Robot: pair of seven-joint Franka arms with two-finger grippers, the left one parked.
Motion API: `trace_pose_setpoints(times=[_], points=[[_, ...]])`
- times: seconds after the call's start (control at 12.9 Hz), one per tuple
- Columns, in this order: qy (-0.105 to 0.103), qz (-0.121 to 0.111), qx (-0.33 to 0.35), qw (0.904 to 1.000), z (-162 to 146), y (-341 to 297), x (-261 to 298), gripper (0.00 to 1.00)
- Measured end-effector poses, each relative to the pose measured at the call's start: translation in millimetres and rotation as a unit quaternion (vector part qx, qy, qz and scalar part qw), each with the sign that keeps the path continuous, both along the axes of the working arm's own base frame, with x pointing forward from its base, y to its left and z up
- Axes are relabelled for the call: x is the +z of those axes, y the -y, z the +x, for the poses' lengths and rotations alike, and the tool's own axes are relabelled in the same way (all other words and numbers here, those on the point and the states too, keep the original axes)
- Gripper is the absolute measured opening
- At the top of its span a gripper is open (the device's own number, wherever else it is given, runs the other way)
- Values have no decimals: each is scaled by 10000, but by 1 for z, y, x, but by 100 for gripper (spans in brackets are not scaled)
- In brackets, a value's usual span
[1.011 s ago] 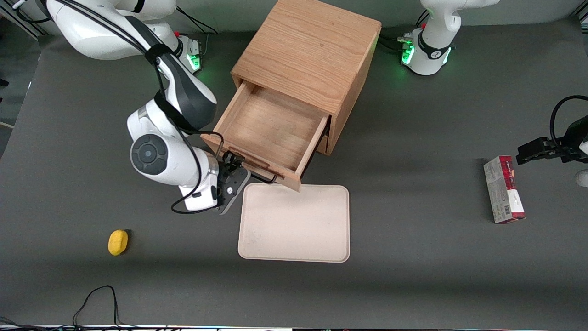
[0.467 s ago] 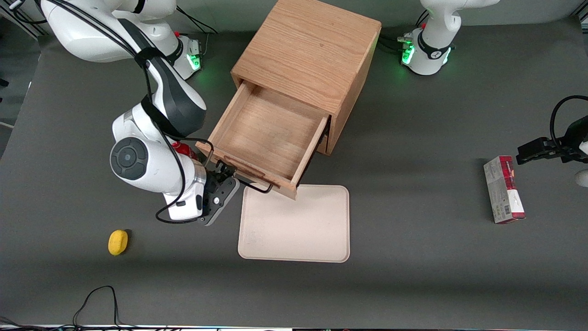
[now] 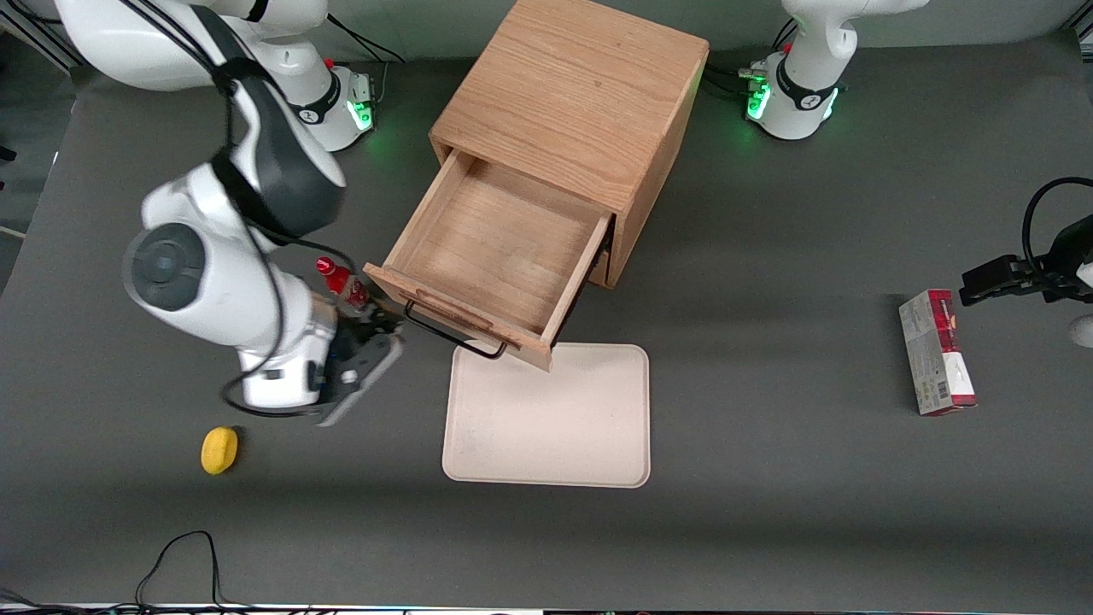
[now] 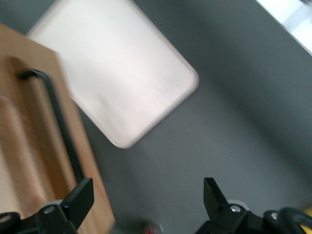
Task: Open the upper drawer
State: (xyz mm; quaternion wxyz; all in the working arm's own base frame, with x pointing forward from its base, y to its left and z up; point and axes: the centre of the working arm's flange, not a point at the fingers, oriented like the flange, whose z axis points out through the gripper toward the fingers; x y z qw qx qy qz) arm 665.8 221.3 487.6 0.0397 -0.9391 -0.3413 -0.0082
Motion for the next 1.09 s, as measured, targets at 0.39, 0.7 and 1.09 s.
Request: trace_pose_setpoints(times=[0.39, 0.7, 1.09], points=[[207, -538, -1861, 9808, 10, 142, 56, 100], [-178, -292, -3360, 9412, -44, 176, 105, 100], [-240, -180, -3714, 9280, -133, 207, 111, 100]])
